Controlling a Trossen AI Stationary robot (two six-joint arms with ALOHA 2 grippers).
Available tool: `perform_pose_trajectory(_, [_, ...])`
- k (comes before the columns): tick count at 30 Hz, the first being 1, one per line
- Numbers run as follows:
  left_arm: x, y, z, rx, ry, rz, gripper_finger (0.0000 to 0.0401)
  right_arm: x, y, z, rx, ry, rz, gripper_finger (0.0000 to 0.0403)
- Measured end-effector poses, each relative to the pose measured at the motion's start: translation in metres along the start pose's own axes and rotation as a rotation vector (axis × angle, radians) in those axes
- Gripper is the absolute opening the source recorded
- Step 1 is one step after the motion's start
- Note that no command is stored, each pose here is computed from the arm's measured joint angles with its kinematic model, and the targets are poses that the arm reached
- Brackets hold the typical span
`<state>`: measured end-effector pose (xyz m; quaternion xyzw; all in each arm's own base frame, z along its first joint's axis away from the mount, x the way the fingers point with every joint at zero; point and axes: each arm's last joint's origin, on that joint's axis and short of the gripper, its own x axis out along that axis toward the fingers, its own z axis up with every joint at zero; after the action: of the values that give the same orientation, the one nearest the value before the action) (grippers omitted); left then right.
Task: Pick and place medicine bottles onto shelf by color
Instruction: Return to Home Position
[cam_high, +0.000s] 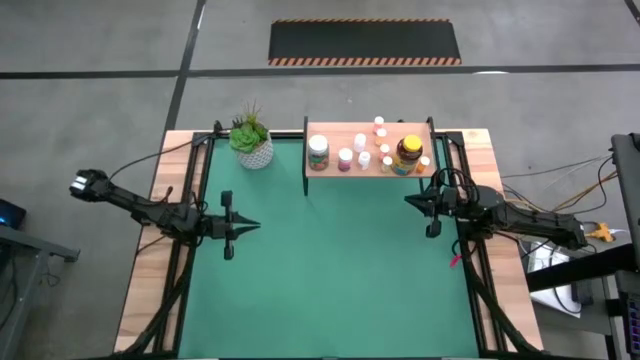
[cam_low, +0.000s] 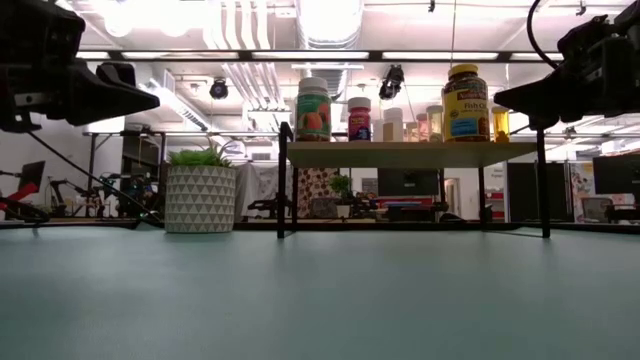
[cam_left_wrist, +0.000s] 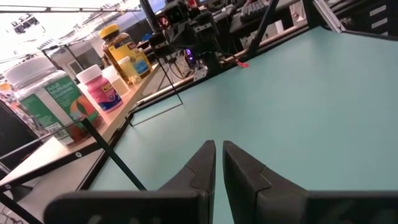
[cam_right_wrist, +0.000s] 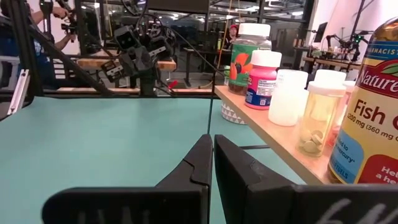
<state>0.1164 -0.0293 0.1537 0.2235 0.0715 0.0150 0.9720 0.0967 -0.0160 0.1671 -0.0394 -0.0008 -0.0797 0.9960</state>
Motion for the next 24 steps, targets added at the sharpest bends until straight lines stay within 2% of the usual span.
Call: perform_pose_trajectory(24, [0.0040,-0.0042,-0.0055,0.028,0.061,-0.026,0.0011,0.0000,0.0000,-0.0002,0.000,0.001,0.000,0.0009])
